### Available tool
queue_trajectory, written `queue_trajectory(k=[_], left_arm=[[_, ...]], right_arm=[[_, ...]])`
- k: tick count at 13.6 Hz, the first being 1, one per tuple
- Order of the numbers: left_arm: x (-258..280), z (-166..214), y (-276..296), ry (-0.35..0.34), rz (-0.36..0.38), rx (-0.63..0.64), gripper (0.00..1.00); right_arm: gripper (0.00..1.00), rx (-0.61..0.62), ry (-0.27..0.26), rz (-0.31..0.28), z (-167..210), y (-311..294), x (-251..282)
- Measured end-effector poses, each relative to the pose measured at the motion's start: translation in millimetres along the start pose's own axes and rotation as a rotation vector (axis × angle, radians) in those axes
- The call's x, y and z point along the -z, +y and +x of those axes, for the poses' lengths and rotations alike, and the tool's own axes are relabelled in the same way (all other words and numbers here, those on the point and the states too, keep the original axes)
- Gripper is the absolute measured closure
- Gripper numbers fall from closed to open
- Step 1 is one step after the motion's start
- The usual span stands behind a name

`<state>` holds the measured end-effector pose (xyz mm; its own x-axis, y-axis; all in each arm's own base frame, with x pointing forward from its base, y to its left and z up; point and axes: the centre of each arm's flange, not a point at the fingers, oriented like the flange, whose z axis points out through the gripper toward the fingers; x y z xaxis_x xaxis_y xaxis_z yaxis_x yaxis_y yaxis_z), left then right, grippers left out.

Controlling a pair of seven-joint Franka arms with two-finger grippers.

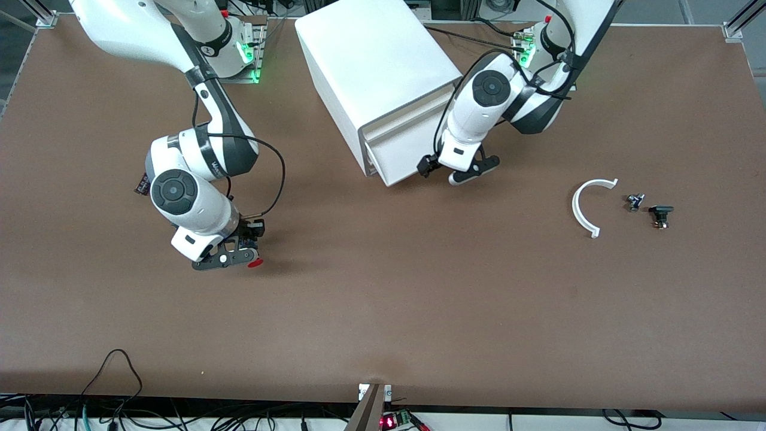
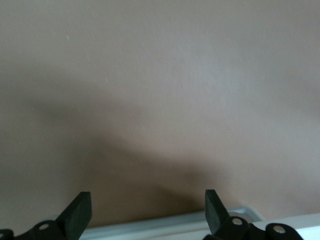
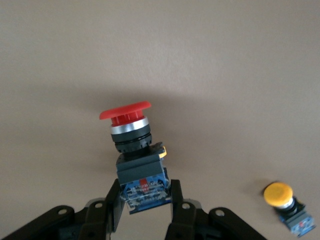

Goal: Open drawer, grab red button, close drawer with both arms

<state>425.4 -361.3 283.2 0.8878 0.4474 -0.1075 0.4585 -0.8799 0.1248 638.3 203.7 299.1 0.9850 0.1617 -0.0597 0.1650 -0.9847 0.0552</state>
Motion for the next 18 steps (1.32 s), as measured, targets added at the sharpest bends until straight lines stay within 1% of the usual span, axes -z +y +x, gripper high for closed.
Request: queue_trajectory(k=[3,4,7,11,13,14,16,17,18], left_arm=[[-5.7,-46.3,7.3,-0.032,0.033,-0.078,0.00],[-6.7,-55.6,7.6,-0.041,0.050,-0.092,0.00],[-6.8,-59.1,5.9,-0.047,0.069,-0.097,0.00],[1.0,-63.2,8.3,-0.035,0.060,-0.105,0.00],[13.2,-39.5,2.7,-0.013,0.043,-0.060,0.00],[23.7,-16.7,-3.1,0.007,0.026,-0.019,0.00],[56.4,40.2,-13.4,0.069,-0.034,0.074,0.00],[77.4,69.7,-18.5,0.106,-0.063,0.100,0.00],[96.6,94.5,-24.3,0.139,-0.081,0.086,0.00]], right_arm=[[0.59,-0.044,-0.008,-0.001,-14.0,7.3,-23.2],[0.59,-0.056,-0.010,0.000,-19.9,14.8,-34.3],[0.59,-0.091,-0.018,0.002,-41.8,41.0,-56.6],[0.59,-0.105,-0.027,-0.002,-66.2,55.0,-49.1],[0.59,-0.097,-0.028,-0.002,-73.1,65.0,-49.9],[0.59,-0.093,-0.023,-0.001,-75.4,72.2,-53.0],[0.59,-0.081,-0.003,0.005,-80.5,87.2,-63.8],[0.59,-0.077,0.006,0.006,-84.3,93.5,-70.6],[0.59,-0.075,0.014,0.008,-88.3,97.3,-77.2]])
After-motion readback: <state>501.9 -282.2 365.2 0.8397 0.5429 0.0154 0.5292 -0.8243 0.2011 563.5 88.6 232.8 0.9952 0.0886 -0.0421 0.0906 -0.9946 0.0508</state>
